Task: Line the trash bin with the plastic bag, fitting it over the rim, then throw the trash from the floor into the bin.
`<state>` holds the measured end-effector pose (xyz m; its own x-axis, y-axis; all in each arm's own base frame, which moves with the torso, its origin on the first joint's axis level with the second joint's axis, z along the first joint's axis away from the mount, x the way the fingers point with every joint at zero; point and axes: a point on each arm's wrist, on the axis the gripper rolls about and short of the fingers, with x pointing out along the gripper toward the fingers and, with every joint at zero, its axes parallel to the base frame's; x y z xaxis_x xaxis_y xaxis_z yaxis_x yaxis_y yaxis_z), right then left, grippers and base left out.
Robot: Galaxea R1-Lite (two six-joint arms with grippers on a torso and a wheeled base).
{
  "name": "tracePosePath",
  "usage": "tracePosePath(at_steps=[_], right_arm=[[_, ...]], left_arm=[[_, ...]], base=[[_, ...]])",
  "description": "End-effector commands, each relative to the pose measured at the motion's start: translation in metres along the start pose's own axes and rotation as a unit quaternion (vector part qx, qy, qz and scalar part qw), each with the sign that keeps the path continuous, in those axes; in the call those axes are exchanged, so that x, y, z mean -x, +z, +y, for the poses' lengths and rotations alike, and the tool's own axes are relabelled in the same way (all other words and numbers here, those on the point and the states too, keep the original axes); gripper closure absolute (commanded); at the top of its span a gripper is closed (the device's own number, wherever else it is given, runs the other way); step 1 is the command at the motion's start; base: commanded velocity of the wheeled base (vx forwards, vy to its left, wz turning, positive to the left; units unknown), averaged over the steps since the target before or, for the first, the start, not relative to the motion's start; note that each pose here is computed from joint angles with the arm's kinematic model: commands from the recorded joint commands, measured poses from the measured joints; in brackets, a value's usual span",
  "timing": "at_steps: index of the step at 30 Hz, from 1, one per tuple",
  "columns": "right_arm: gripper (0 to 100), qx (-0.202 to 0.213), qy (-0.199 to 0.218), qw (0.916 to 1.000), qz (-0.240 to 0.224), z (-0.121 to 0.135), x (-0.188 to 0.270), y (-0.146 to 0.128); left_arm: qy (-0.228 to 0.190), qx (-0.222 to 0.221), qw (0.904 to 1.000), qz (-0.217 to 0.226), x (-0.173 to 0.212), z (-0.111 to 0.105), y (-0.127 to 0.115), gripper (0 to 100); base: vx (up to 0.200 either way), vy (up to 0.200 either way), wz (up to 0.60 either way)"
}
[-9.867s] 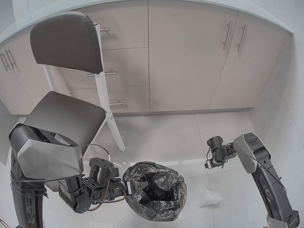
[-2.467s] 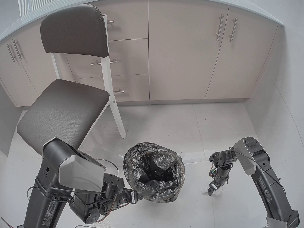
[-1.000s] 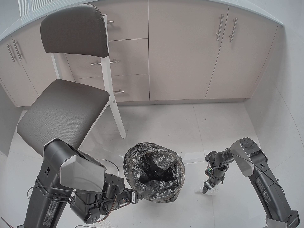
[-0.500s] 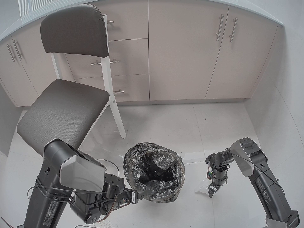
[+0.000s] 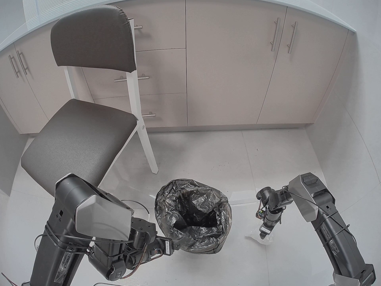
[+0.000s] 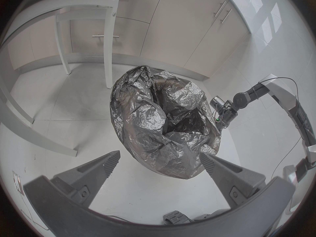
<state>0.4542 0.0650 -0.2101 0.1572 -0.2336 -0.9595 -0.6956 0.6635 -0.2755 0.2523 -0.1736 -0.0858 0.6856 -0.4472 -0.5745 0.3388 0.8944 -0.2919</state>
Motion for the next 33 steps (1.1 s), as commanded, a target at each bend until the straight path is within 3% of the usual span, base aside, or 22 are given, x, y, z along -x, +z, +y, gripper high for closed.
tracePosePath(at_steps=[1, 6, 14, 19, 24, 29, 33], right_arm=[[0, 0.032, 0.01, 0.9994, 0.01, 0.002, 0.0, -0.002], [0, 0.053, 0.018, 0.9983, 0.012, 0.003, 0.0, -0.003], [0, 0.052, 0.106, 0.9929, 0.01, 0.012, 0.002, -0.01], [0, 0.046, 0.124, 0.9913, -0.002, 0.013, 0.002, -0.01], [0, 0.05, 0.119, 0.9916, 0.002, 0.013, 0.002, -0.01], [0, 0.083, 0.073, 0.9935, 0.028, 0.01, 0.001, -0.011], [0, 0.086, 0.052, 0.9948, 0.016, 0.007, 0.001, -0.007]], left_arm=[[0.0, 0.0, 1.0, 0.0, 0.0, 0.0, 0.0, 0], [0.0, 0.0, 1.0, 0.0, 0.0, 0.0, 0.0, 0], [0.0, 0.0, 1.0, 0.0, 0.0, 0.0, 0.0, 0], [0.0, 0.0, 1.0, 0.0, 0.0, 0.0, 0.0, 0], [0.0, 0.0, 1.0, 0.0, 0.0, 0.0, 0.0, 0], [0.0, 0.0, 1.0, -0.001, 0.0, 0.0, 0.0, 0], [0.0, 0.0, 1.0, -0.001, 0.0, 0.0, 0.0, 0]], base=[[0.0, 0.0, 0.0], [0.0, 0.0, 0.0], [0.0, 0.0, 0.0], [0.0, 0.0, 0.0], [0.0, 0.0, 0.0], [0.0, 0.0, 0.0], [0.0, 0.0, 0.0]])
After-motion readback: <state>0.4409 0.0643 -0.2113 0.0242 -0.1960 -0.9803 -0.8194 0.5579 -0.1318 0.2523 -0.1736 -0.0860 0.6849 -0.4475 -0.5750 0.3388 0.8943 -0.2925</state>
